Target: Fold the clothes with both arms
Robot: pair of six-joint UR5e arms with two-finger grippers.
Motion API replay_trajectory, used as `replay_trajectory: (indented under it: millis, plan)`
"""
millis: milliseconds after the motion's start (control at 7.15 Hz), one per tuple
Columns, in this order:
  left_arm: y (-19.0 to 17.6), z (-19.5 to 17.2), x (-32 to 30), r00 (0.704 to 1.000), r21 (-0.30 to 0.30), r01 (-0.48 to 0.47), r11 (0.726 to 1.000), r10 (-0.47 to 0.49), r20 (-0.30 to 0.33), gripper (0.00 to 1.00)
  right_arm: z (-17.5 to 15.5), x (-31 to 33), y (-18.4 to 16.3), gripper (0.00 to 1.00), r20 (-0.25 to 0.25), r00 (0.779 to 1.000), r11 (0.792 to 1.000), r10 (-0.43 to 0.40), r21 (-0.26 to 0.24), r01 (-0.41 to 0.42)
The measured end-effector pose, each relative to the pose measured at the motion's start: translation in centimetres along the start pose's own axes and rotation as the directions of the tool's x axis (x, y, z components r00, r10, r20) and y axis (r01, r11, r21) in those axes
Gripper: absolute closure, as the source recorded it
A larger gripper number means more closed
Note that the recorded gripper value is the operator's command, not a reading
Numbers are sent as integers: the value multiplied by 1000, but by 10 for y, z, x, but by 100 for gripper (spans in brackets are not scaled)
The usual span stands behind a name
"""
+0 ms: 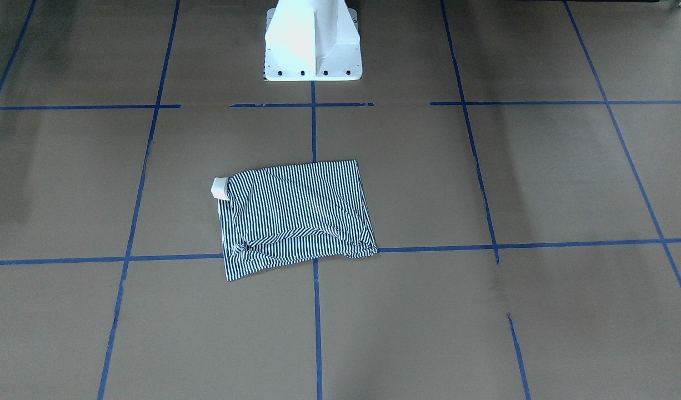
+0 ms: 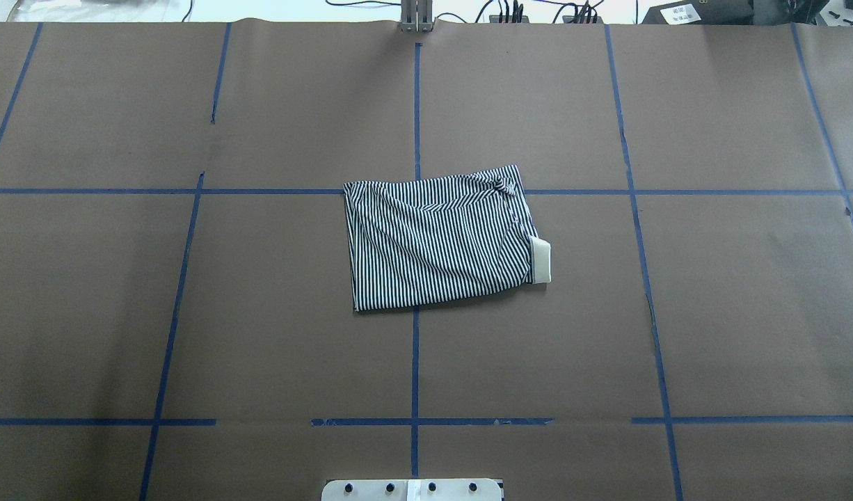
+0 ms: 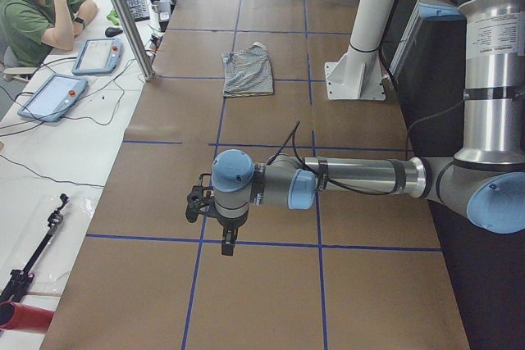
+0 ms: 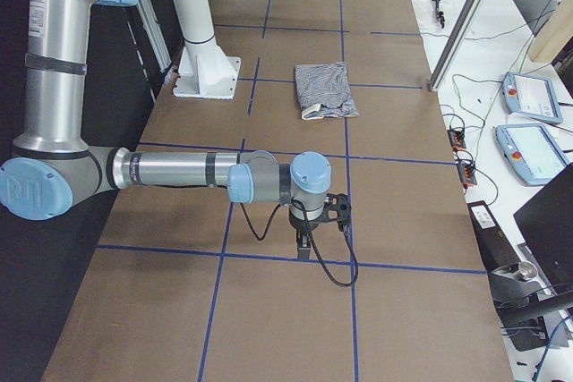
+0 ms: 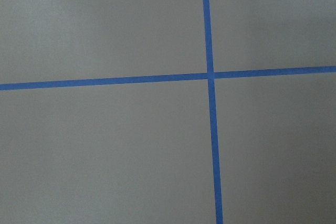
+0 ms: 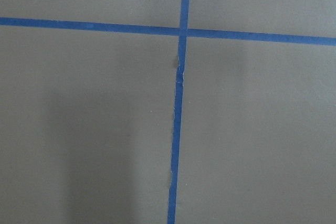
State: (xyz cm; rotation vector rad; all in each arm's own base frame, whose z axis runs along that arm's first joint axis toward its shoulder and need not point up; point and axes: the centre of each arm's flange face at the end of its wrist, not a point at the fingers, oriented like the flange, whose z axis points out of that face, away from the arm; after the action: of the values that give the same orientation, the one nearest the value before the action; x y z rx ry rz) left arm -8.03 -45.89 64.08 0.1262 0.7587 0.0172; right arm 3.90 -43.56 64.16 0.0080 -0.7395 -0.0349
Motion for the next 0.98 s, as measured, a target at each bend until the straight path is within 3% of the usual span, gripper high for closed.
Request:
replay_trajectory:
  millis: [979]
  plan:
    - [3,3,-2,1000,-8,6,1000,-6,3,0,-4,24,20,0,-5,998,998,56,11,-56]
